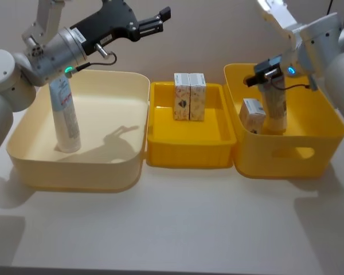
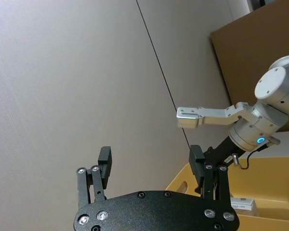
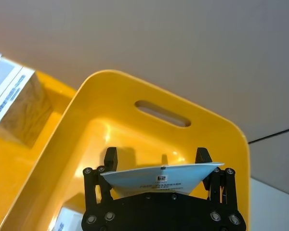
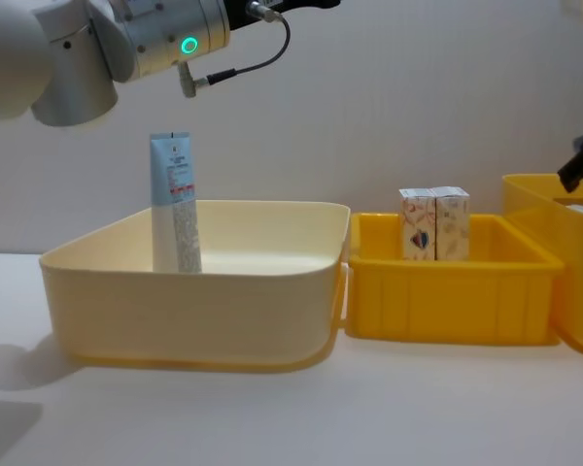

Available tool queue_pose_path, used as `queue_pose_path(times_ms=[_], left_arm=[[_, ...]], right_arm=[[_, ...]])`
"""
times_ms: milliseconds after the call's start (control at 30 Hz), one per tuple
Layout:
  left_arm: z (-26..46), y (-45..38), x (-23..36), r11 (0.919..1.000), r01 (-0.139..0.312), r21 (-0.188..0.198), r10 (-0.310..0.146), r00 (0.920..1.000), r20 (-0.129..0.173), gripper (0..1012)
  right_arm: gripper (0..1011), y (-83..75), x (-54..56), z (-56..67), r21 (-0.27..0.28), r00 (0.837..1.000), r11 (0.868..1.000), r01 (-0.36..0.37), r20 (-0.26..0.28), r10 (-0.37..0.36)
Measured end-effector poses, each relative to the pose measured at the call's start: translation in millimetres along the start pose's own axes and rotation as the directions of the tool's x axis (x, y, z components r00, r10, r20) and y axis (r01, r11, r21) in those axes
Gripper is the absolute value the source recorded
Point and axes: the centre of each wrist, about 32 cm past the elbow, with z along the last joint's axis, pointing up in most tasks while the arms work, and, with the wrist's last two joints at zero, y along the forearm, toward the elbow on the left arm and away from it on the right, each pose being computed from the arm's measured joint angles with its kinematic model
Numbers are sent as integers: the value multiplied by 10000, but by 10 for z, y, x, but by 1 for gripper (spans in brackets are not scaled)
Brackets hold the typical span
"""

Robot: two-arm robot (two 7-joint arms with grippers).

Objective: Bimanual collaborative sorting of washing and personal care products

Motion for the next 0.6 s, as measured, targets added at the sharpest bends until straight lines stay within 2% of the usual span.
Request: queue_pose_path(times_ms=[267,600], left_arm=[[0,-1,-1,10000,1,0,-1,10000,0,1000],[0,-1,-1,10000,2,-1,-2,10000,0,1000]], right_arm=[[999,31,110,115,-769,9968,9943,-736,244,757],[999,15,193,172,-1264,9918,9850,-1177,343,1230]])
